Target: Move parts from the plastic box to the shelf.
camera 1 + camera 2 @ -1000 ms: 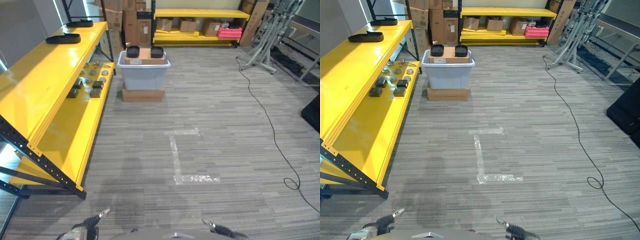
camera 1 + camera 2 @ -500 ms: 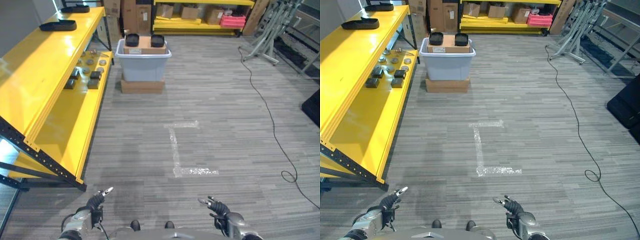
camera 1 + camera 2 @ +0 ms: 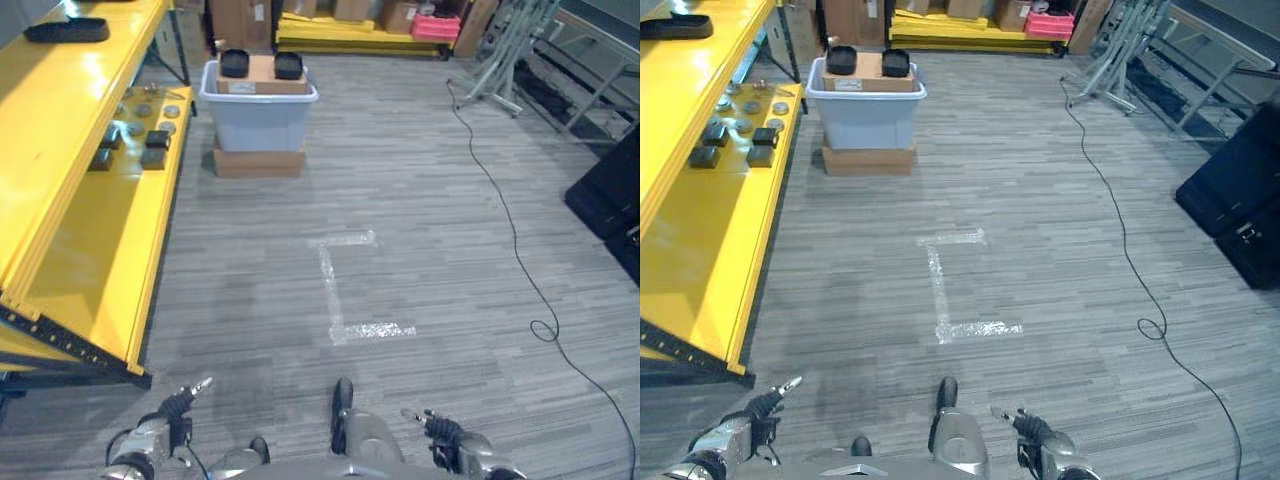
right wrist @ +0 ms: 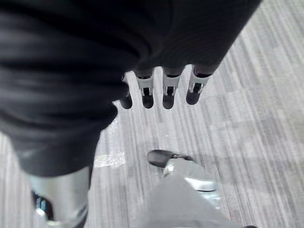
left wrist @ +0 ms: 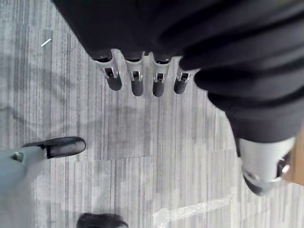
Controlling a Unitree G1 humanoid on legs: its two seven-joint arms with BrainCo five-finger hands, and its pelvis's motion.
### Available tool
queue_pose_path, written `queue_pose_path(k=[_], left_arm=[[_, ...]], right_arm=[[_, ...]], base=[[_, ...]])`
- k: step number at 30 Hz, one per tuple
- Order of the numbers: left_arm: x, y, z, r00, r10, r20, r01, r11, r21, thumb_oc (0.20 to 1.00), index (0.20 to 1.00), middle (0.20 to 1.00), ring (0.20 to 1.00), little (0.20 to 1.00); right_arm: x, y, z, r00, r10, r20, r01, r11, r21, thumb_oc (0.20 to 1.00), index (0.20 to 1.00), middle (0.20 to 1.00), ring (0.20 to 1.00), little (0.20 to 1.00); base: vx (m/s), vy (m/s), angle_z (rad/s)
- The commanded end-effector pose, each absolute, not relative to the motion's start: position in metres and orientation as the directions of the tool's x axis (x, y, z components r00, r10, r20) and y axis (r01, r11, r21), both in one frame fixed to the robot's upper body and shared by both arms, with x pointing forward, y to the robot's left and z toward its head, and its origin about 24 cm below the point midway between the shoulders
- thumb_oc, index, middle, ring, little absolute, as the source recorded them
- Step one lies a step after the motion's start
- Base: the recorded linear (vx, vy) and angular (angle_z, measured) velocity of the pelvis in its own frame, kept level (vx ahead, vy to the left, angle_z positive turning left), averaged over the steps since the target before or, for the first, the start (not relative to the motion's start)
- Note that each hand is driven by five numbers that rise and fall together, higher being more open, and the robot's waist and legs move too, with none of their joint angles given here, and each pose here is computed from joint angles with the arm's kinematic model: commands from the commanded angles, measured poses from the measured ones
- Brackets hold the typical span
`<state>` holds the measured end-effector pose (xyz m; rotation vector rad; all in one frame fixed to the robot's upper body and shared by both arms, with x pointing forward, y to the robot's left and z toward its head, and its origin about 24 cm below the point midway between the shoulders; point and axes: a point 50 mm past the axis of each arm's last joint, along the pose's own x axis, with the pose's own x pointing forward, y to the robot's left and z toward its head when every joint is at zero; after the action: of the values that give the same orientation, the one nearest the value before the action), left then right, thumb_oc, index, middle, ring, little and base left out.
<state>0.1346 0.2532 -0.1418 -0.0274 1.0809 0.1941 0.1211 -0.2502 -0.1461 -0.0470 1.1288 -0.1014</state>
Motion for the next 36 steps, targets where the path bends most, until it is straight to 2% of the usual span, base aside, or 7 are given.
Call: queue_pose_path(k=[1, 9, 13, 16, 20, 31, 36], left_arm=[[0.136, 0.254, -0.142, 0.450, 0.180, -0.875, -0.188, 0.977, 0.104, 1.000, 1.000, 1.000, 1.000, 1.000], [0.125, 0.241, -0.150, 0.409, 0.144, -0.901, -0.245, 0.969, 0.043, 1.000, 1.000, 1.000, 1.000, 1.000], [0.115, 0.235, -0.154, 0.391, 0.121, -0.912, -0.216, 0.976, 0.037, 1.000, 1.000, 1.000, 1.000, 1.000], [0.098, 0.237, -0.158, 0.369, 0.090, -0.925, -0.222, 0.975, 0.006, 1.000, 1.000, 1.000, 1.000, 1.000], [0.097, 0.236, -0.159, 0.359, 0.086, -0.930, -0.211, 0.977, 0.009, 1.000, 1.000, 1.000, 1.000, 1.000], [0.124, 0.248, -0.150, 0.363, 0.164, -0.917, -0.140, 0.983, 0.120, 1.000, 1.000, 1.000, 1.000, 1.000], [0.147, 0.249, -0.141, 0.424, 0.164, -0.891, -0.144, 0.983, 0.112, 1.000, 1.000, 1.000, 1.000, 1.000]], right_arm=[[0.117, -0.266, -0.144, 0.383, -0.132, -0.914, 0.029, 0.991, -0.131, 1.000, 1.000, 1.000, 1.000, 1.000], [0.096, -0.277, -0.148, 0.268, -0.143, -0.953, 0.047, 0.990, -0.135, 1.000, 1.000, 1.000, 1.000, 1.000], [0.097, -0.278, -0.148, 0.267, -0.154, -0.951, 0.107, 0.986, -0.130, 1.000, 1.000, 1.000, 1.000, 1.000], [0.091, -0.285, -0.147, 0.225, -0.159, -0.961, -0.029, 0.985, -0.170, 1.000, 1.000, 1.000, 1.000, 1.000], [0.090, -0.282, -0.148, 0.230, -0.153, -0.961, -0.002, 0.988, -0.157, 1.000, 1.000, 1.000, 1.000, 1.000], [0.089, -0.251, -0.158, 0.226, -0.061, -0.972, 0.003, 0.998, -0.062, 1.000, 1.000, 1.000, 1.000, 1.000], [0.091, -0.252, -0.157, 0.235, -0.077, -0.969, -0.019, 0.996, -0.083, 1.000, 1.000, 1.000, 1.000, 1.000]], base=[[0.26, -0.183, 0.33], [0.29, -0.232, 0.11], [0.34, 0.082, -0.18], [0.49, 0.167, -0.42], [0.24, 0.155, -0.46], [0.24, 0.175, 0.03], [0.31, -0.081, 0.18]])
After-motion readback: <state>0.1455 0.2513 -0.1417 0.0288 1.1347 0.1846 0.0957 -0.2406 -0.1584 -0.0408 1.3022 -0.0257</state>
